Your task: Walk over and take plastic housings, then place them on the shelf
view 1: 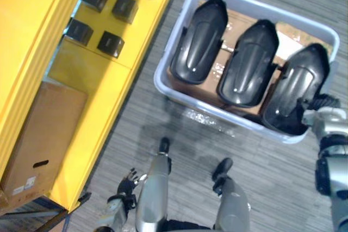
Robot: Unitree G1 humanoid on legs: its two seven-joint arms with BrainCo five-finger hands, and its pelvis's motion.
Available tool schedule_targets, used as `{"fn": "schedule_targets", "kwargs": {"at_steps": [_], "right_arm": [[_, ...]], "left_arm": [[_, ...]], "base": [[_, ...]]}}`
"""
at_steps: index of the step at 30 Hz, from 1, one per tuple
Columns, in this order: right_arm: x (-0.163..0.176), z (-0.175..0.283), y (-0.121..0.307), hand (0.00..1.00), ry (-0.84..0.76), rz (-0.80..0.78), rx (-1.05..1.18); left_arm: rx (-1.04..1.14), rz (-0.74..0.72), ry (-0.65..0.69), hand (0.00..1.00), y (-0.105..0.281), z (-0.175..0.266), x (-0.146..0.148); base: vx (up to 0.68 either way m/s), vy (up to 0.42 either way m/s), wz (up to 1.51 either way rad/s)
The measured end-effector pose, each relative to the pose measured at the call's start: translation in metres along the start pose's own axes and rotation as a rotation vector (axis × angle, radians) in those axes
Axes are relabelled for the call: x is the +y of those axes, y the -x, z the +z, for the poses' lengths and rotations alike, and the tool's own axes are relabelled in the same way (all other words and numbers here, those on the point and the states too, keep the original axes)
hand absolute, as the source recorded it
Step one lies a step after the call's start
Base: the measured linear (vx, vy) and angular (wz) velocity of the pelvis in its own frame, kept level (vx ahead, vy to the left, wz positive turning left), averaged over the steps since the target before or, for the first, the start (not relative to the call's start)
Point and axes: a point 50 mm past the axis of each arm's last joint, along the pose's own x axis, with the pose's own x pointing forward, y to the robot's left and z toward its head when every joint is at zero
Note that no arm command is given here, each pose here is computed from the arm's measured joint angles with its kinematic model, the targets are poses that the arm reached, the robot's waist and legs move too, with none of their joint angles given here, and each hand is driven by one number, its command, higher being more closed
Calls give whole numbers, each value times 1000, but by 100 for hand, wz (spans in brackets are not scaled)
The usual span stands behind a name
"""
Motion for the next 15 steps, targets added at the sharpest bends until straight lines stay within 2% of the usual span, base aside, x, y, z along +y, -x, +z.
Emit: {"fn": "schedule_targets", "kwargs": {"at_steps": [7,15], "right_arm": [[-9,7,0,100,328,-67,-6],[-12,11,1,100,448,-159,-20]], "left_arm": [[1,1,-1,0,0,0,0],[-5,-7,0,0,1,0,-2]], "base": [[-11,-34,4],[-34,-11,4]]}}
